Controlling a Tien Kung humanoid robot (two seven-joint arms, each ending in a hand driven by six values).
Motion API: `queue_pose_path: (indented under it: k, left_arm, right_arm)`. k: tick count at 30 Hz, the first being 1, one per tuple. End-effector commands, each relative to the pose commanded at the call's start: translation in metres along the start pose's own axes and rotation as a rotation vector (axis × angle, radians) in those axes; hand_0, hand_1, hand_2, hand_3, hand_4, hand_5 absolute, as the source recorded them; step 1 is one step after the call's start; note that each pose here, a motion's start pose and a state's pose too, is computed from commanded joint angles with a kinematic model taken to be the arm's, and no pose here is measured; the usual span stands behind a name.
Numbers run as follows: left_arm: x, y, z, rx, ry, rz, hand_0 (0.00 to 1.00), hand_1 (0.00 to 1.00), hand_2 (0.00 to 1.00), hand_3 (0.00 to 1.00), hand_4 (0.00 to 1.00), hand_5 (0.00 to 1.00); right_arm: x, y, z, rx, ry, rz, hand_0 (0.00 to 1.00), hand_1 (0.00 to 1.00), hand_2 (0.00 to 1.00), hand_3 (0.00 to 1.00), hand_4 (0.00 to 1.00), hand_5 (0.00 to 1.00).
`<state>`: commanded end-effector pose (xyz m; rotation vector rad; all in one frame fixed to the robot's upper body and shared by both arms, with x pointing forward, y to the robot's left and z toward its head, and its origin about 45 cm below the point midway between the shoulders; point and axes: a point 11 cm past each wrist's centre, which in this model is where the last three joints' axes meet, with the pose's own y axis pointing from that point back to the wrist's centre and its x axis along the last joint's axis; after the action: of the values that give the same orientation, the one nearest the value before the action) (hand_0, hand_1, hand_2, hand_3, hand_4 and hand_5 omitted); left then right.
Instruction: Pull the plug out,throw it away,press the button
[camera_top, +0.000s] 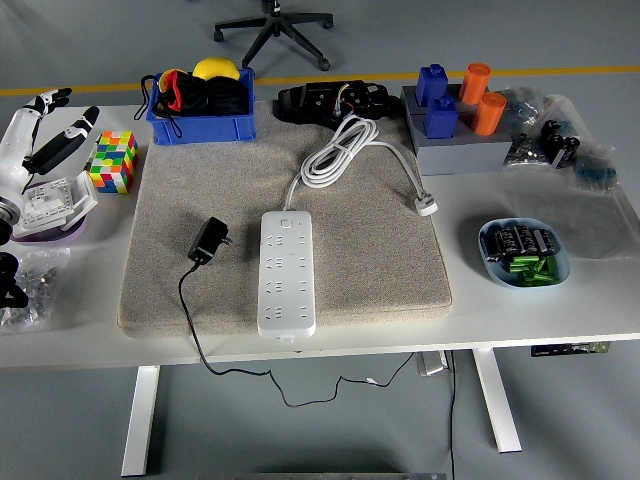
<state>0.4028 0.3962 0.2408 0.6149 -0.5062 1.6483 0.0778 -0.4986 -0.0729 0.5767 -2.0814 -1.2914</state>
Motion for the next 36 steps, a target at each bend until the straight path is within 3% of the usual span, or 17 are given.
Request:
queue_pose_path:
  k: [12, 36]
  left_arm:
    - [-0.0081, -0.0002, -0.0003, 0.004, 0.001, -0.026, 0.982, 0.958, 0.918, 0.899, 0.769, 0.795]
    - [-0.0091, -0.0015, -0.0002, 0.008, 0.002, -0.036, 0.98, 0.955, 0.915, 0.897, 0.76, 0.833]
  right_arm:
    - [0.0057, -0.0004, 0.0009, -0.006, -0.003, 0.012, 0.74, 0.66, 0.645, 0.612, 0.66, 0.475]
    - [0.0076, -0.0004, -0.0009, 0.001, -0.012, 0.016, 0.74, 0.66, 0.645, 0.613, 0.661, 0.472]
